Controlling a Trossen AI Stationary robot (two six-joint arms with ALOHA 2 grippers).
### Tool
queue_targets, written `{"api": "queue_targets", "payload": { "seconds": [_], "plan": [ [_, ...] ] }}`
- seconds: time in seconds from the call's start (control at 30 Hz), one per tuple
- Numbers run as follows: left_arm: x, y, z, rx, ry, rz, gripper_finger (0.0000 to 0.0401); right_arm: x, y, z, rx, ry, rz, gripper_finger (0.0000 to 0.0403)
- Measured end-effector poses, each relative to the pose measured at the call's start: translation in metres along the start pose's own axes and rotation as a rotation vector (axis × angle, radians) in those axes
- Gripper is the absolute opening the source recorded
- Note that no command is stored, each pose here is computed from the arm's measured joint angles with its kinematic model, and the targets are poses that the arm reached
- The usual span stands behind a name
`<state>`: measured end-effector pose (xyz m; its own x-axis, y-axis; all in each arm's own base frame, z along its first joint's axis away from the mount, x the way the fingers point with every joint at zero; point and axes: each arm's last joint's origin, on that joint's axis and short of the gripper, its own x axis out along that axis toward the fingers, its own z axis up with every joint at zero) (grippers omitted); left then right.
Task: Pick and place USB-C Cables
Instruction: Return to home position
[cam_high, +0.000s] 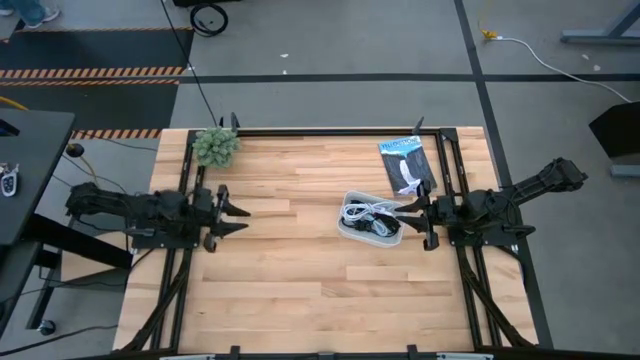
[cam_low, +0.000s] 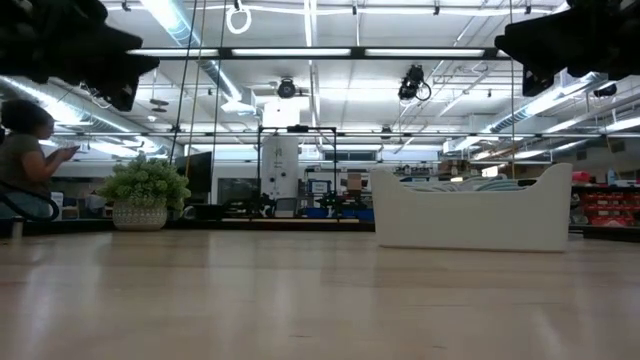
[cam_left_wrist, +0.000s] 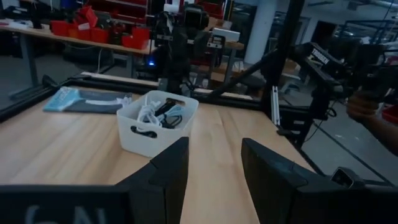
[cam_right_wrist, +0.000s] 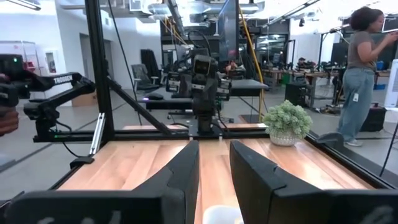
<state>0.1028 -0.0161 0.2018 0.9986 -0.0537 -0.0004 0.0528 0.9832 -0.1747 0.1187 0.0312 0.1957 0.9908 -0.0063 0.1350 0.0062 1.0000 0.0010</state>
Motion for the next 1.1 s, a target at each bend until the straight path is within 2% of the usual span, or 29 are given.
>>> {"api": "queue_targets", "payload": {
  "seconds": [0.13,0.33,0.57,0.67,0.73,0.9,1.0,1.1],
  "plan": [
    [0.003,0.003,-0.02,-0.003,-0.011,0.007,0.0155,0.0,0.0,-0.001,0.012,0.012,0.004,0.0096],
    [0.003,0.004,-0.021,0.006,-0.013,0.01,0.0155,0.0,0.001,-0.001,0.015,0.014,0.02,0.0096],
    [0.003,-0.001,-0.022,-0.023,0.021,-0.164,0.0155,0.0,0.002,-0.001,0.013,0.013,0.053,0.0096],
    [0.004,-0.001,-0.028,-0.024,0.036,-0.173,0.0155,0.0,0.002,-0.001,-0.003,0.011,0.079,0.0096],
    [0.004,0.001,-0.036,-0.018,0.052,-0.154,0.0153,0.0,0.002,-0.001,-0.002,0.012,0.075,0.0096],
    [0.004,0.004,-0.038,-0.008,0.062,-0.078,0.0137,0.0,0.002,-0.001,-0.002,0.013,0.072,0.0096],
    [0.005,0.009,-0.038,0.035,0.051,0.047,0.0127,0.0,0.002,-0.003,-0.016,0.024,0.059,0.0096],
    [0.004,0.012,-0.038,0.044,0.033,0.156,0.0122,0.0,0.0,-0.003,-0.04,0.033,-0.011,0.0096]
  ]
}}
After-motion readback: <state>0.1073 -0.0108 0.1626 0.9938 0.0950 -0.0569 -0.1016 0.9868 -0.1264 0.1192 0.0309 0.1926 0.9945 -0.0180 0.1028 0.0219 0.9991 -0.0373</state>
